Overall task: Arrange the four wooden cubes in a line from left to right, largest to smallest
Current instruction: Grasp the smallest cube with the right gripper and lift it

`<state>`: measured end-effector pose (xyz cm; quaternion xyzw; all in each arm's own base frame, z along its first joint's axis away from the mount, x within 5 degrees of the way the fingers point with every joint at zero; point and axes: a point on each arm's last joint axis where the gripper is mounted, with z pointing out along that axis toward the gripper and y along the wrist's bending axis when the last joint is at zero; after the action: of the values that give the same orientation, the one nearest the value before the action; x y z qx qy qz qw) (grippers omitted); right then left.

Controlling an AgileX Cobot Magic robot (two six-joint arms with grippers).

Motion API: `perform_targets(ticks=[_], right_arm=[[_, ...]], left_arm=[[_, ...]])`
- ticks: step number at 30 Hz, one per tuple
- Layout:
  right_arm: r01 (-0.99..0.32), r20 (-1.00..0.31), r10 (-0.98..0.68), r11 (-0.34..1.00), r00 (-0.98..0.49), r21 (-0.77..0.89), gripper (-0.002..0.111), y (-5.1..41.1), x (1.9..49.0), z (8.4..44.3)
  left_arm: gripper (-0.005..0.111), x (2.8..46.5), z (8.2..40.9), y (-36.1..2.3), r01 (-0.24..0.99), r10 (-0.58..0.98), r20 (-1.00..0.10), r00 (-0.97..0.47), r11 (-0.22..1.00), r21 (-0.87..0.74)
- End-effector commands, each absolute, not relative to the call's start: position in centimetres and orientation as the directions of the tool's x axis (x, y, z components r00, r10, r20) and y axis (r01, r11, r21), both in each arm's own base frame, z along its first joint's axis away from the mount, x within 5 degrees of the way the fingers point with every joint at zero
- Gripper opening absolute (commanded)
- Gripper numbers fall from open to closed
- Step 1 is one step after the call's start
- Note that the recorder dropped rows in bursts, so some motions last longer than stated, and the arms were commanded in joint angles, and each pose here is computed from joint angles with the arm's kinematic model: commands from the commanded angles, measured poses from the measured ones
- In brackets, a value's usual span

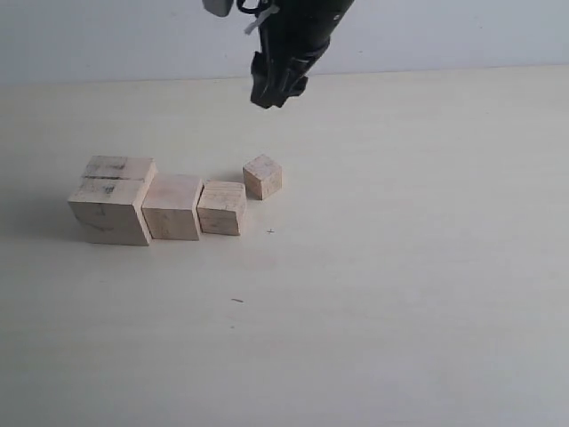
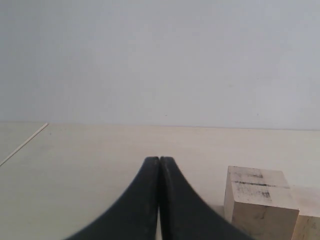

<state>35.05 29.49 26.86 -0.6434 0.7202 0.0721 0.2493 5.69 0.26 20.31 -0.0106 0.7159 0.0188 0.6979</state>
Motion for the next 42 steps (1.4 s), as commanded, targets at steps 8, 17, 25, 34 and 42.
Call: perform_targets(ticks=[8,17,25,34,42], right_arm=[[-0.954,-0.397,-0.888,0.287,-0.232,-0.084,0.045,28.9,37.7,20.4],[-0.931,-0.406,-0.842,0.357,-0.356,0.077,0.096,29.9,37.6,17.1],[-0.923,-0.42,-0.83,0.381,-0.368,0.054,0.096,30.2,38.4,15.2],[-0.912,-0.422,-0.826,0.41,-0.374,0.007,0.096,30.3,39.2,13.3],[-0.909,-0.423,-0.823,0.418,-0.378,-0.001,0.083,30.4,39.5,11.6]], left_arm=[[0.003,5.6,20.4,0.3,-0.043,0.007,-1.0,-0.017,0.999,0.008],[0.003,5.6,20.4,0.3,-0.043,0.007,-1.0,-0.017,0.999,0.008],[0.003,5.6,20.4,0.3,-0.043,0.007,-1.0,-0.017,0.999,0.008],[0.003,5.6,20.4,0.3,-0.043,0.007,-1.0,-0.017,0.999,0.008],[0.003,5.6,20.4,0.3,-0.043,0.007,-1.0,-0.017,0.999,0.008]])
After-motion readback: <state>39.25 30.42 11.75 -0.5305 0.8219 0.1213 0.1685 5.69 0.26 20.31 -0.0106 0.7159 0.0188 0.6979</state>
